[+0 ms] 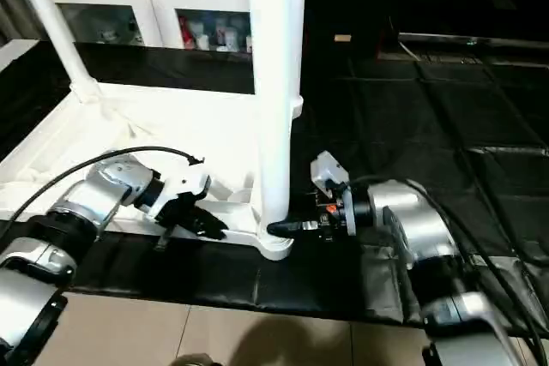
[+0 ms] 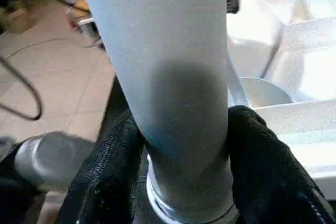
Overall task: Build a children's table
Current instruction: Rotate leg to tighten
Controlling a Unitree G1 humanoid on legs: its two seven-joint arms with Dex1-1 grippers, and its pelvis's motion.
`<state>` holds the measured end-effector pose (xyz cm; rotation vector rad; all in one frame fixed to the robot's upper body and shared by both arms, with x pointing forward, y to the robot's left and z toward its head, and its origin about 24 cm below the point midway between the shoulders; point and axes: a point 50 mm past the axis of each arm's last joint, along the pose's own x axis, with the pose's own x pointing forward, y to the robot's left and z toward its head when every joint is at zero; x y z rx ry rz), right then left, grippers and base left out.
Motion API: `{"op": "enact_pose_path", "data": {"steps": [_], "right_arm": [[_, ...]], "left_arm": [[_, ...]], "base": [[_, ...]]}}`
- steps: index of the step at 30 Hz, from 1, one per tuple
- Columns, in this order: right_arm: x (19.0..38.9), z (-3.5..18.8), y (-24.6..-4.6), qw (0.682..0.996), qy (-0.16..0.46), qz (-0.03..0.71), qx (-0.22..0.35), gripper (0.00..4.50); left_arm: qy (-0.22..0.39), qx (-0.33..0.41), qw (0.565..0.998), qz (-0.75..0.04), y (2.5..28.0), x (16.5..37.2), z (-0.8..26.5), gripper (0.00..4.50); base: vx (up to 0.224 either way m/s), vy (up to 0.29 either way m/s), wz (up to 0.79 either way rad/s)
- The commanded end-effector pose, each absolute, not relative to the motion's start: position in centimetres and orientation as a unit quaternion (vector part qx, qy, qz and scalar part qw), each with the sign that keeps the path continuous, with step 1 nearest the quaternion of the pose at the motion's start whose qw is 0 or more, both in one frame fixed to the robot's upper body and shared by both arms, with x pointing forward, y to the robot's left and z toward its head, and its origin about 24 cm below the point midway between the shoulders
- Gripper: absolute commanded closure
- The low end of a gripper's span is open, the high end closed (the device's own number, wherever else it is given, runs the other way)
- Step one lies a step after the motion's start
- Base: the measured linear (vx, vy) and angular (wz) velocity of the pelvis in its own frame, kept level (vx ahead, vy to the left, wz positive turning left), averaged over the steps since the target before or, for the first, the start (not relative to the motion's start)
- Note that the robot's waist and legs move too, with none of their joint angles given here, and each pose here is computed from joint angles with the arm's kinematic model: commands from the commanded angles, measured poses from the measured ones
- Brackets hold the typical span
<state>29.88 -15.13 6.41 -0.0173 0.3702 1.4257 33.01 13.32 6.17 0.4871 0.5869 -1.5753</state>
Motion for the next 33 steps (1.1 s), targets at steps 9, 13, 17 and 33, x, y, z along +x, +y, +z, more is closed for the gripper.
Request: {"op": "enact_pose_path", "data": {"steps": [9,13,17,33], "right_arm": [[32.7,4.5,-8.2,0.860,0.199,0.467,0.040,2.55],[33.9,4.7,-5.9,0.889,0.212,0.406,0.028,2.55],[34.4,5.1,-4.6,0.899,0.202,0.388,0.002,2.55],[33.2,5.2,-9.3,0.858,0.152,0.490,-0.004,0.76]], "left_arm": [[0.226,0.145,0.777,-0.570,7.3,36.0,7.7,4.50],[0.211,0.129,0.821,-0.515,5.6,36.8,8.2,4.50],[0.201,0.129,0.837,-0.492,5.0,37.2,8.5,4.50],[0.207,0.171,0.785,-0.559,9.1,36.5,7.9,4.50]], "base": [[0.000,0.000,0.00],[0.000,0.000,0.00],[0.000,0.000,0.00],[0.000,0.000,0.00]]}}
